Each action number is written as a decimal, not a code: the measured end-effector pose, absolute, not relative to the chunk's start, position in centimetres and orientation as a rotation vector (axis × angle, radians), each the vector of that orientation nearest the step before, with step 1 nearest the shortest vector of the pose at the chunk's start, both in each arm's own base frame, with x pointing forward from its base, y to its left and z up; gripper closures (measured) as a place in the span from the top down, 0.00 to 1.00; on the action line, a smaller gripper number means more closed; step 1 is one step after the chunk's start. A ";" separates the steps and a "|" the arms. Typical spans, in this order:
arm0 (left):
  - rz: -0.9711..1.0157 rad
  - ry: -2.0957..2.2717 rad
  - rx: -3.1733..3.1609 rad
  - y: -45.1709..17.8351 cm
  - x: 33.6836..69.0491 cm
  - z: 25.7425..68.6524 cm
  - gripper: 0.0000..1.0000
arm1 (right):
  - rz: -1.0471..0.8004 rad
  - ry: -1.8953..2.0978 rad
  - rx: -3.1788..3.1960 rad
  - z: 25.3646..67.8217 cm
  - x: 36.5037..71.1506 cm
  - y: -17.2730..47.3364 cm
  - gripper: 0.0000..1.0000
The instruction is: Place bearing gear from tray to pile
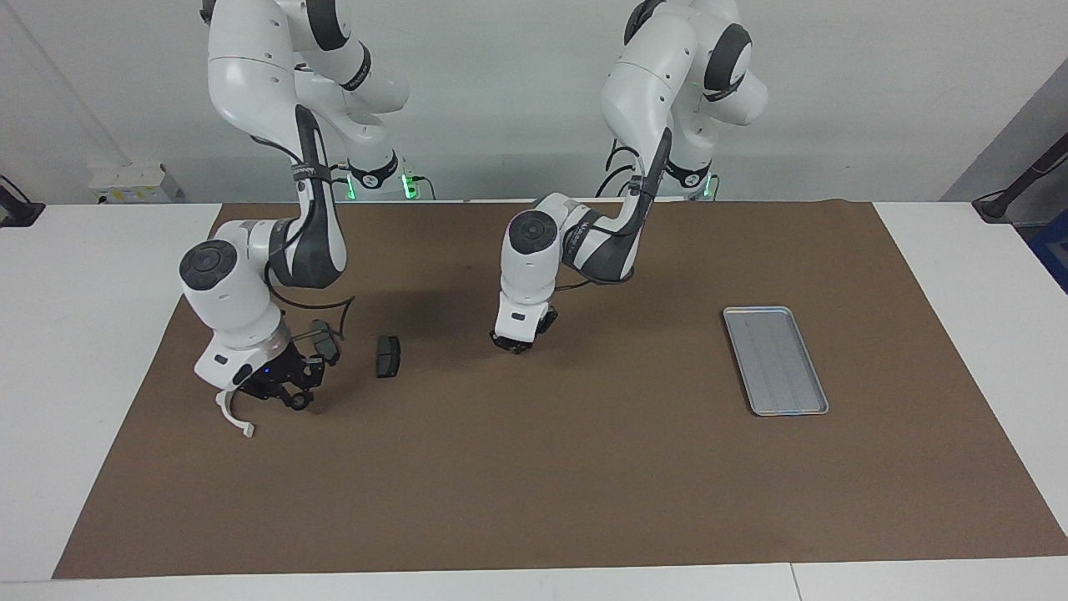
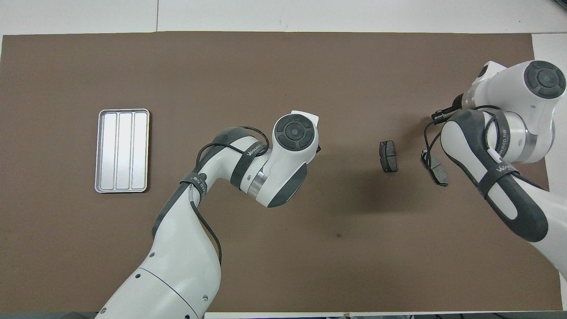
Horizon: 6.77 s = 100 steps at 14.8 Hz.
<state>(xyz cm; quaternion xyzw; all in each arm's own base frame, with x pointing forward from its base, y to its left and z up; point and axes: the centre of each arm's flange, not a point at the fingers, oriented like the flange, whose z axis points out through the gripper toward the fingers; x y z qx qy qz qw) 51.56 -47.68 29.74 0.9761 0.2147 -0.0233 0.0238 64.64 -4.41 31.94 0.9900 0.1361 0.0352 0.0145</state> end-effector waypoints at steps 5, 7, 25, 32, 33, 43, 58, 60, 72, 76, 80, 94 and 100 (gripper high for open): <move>-0.073 0.668 3.023 -47.6 51.6 29.7 0.44 | 0.095 0.434 3.082 30.4 64.1 -5.1 0.35; -0.082 0.675 3.032 -47.4 51.8 29.8 0.67 | 0.079 0.434 3.085 29.6 63.9 -5.1 0.35; -0.219 0.567 3.071 -9.1 59.3 54.4 1.00 | 0.139 0.115 3.135 36.1 65.0 8.2 1.00; -0.248 0.455 3.058 -2.5 54.7 56.2 1.00 | 0.145 -0.032 3.152 40.4 59.9 29.4 1.00; -0.252 0.448 3.057 -1.8 54.5 56.1 1.00 | 0.154 -0.041 3.159 40.8 58.9 31.6 1.00; -0.152 0.420 3.055 -1.5 55.1 55.2 1.00 | 0.146 -0.016 3.166 32.4 55.9 38.5 1.00; -0.147 0.427 3.054 -1.2 55.1 54.2 1.00 | 0.098 -0.011 3.147 29.4 54.8 35.8 1.00; -0.147 0.422 3.055 -1.4 55.0 54.2 1.00 | 0.096 -0.006 3.148 29.4 54.6 35.9 1.00; -0.121 0.360 3.082 -1.3 54.6 56.8 1.00 | 0.104 -0.010 3.157 28.8 54.0 35.6 0.38; -0.103 0.345 3.109 -1.1 54.6 57.6 1.00 | 0.119 -0.041 3.161 29.3 54.9 34.7 0.24; -0.107 0.343 3.110 -1.2 54.6 57.7 1.00 | 0.200 -0.017 3.166 34.2 59.8 27.9 0.24; -0.106 0.103 3.153 -1.7 54.5 57.7 1.00 | 0.087 0.312 3.097 34.2 64.6 3.8 0.24; -0.110 0.100 3.153 -1.8 54.5 57.7 1.00 | 0.081 0.305 3.098 31.6 63.7 1.8 0.24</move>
